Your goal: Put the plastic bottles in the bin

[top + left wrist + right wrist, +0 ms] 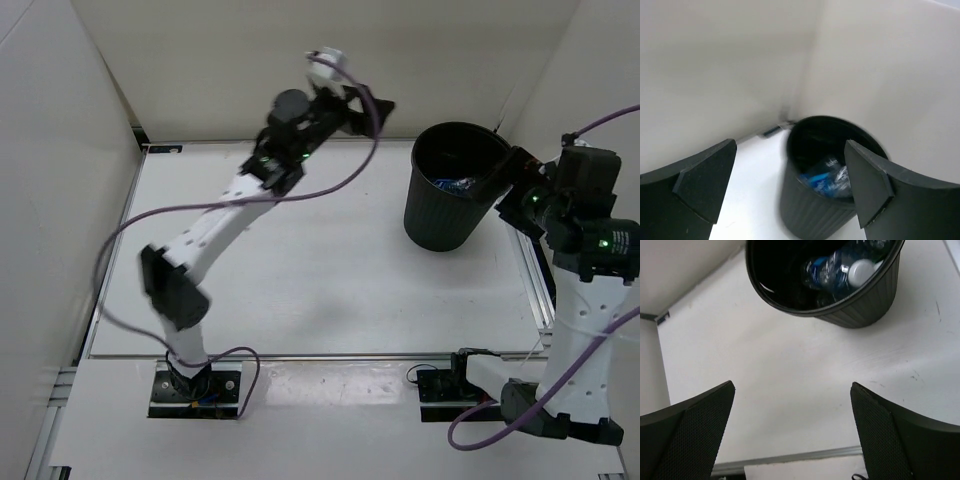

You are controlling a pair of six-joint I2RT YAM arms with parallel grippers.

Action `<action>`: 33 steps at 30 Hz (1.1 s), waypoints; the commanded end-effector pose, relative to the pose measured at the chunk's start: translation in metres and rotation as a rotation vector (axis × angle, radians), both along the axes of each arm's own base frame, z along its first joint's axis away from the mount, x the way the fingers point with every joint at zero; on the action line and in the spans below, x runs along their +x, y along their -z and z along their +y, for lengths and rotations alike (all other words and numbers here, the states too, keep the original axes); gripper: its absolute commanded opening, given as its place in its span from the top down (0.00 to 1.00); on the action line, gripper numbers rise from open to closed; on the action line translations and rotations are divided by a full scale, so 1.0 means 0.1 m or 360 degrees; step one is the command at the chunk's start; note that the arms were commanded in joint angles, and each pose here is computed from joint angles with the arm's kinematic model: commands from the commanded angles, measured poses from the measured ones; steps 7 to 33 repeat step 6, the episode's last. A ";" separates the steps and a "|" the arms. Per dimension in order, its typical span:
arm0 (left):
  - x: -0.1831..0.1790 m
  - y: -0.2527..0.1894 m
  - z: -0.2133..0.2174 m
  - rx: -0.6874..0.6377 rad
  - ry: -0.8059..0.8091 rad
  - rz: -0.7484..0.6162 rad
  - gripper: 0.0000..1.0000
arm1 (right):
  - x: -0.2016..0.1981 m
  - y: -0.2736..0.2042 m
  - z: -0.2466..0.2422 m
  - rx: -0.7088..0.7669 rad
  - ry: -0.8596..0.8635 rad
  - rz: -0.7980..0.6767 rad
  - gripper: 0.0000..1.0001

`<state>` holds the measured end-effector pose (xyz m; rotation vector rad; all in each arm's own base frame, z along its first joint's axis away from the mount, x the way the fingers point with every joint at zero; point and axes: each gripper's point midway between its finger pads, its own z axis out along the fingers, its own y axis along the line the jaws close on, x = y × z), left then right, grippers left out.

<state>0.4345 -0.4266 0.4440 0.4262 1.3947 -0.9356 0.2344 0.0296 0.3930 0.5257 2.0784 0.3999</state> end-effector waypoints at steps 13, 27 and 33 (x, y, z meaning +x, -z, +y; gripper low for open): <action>-0.67 0.08 2.59 0.0360 -0.1234 -0.0056 0.00 | -0.04 0.12 0.08 -0.0010 -0.0107 0.0028 0.00; -0.67 0.08 2.59 0.0360 -0.1234 -0.0056 0.00 | -0.04 0.12 0.08 -0.0010 -0.0107 0.0028 0.00; -0.67 0.08 2.59 0.0360 -0.1234 -0.0056 0.00 | -0.04 0.12 0.08 -0.0010 -0.0107 0.0028 0.00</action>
